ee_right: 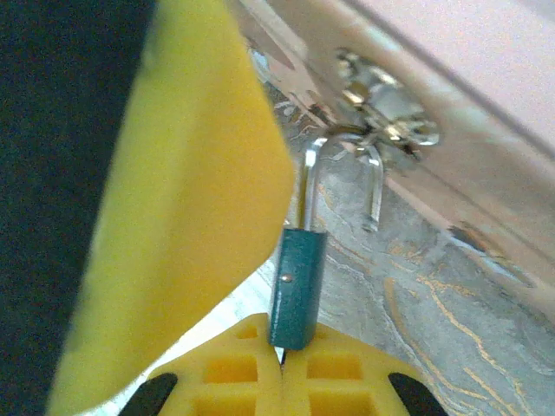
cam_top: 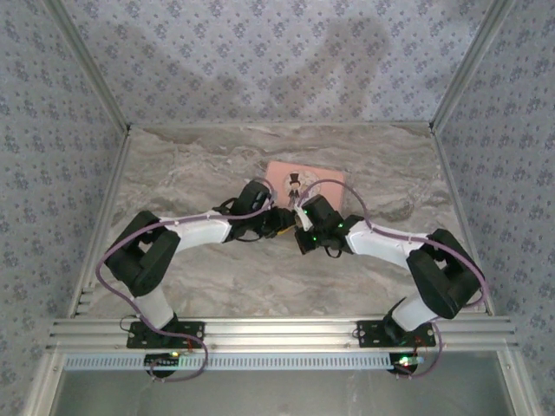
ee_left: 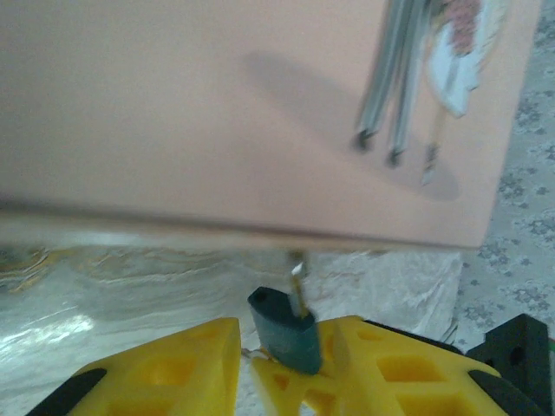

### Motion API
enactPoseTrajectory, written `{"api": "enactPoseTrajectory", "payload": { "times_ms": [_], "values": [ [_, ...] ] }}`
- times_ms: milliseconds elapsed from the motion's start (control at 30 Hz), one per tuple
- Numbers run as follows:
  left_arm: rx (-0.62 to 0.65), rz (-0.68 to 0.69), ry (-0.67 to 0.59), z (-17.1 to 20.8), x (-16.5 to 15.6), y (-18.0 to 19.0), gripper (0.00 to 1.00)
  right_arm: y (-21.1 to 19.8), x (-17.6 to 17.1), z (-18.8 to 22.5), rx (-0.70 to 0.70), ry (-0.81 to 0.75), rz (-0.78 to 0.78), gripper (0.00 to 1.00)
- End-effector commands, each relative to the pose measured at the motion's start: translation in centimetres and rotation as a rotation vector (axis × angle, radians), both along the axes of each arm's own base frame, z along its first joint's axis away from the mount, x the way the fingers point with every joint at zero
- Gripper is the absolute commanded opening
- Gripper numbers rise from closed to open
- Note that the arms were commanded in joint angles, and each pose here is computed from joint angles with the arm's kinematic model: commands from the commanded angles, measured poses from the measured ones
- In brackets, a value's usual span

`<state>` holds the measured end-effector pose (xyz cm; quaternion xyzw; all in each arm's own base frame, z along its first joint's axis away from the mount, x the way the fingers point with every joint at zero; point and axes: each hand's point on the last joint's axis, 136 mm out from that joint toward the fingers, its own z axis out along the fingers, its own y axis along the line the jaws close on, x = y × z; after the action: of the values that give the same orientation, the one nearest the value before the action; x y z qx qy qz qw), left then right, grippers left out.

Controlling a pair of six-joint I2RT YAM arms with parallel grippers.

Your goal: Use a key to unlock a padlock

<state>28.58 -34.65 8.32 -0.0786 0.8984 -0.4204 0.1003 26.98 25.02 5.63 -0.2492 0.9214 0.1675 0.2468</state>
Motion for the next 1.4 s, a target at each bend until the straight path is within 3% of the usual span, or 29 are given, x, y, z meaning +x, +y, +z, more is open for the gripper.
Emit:
{"api": "enactPoseTrajectory", "payload": {
  "times_ms": [0, 300, 500, 700, 1000, 1367],
  "values": [
    [0.001, 0.009, -0.036, 0.6, 0.0, 0.3, 0.35, 0.4, 0.3, -0.4, 0.028, 0.008, -0.021, 0.02],
    [0.033, 0.044, -0.09, 1.7, 0.6, 2.0, 0.38, -0.7, 0.4, -0.8, 0.005, 0.011, -0.038, 0.05],
    [0.068, 0.071, -0.139, 3.0, 1.1, 3.7, 0.4, -1.7, 0.7, -0.4, 0.012, 0.016, -0.053, 0.13],
    [0.095, 0.092, -0.163, 3.3, 1.5, 5.0, 0.41, -1.9, 0.8, 0.5, 0.02, 0.01, -0.062, 0.35],
    [0.154, 0.149, -0.249, 4.8, 3.2, 7.3, 0.51, -4.7, 1.7, 2.6, 0.052, -0.011, -0.18, 0.38],
    [0.19, 0.178, -0.325, 6.1, 5.2, 8.0, 0.52, -6.7, 5.7, 2.5, 0.046, -0.012, -0.267, 0.38]
  ]
}}
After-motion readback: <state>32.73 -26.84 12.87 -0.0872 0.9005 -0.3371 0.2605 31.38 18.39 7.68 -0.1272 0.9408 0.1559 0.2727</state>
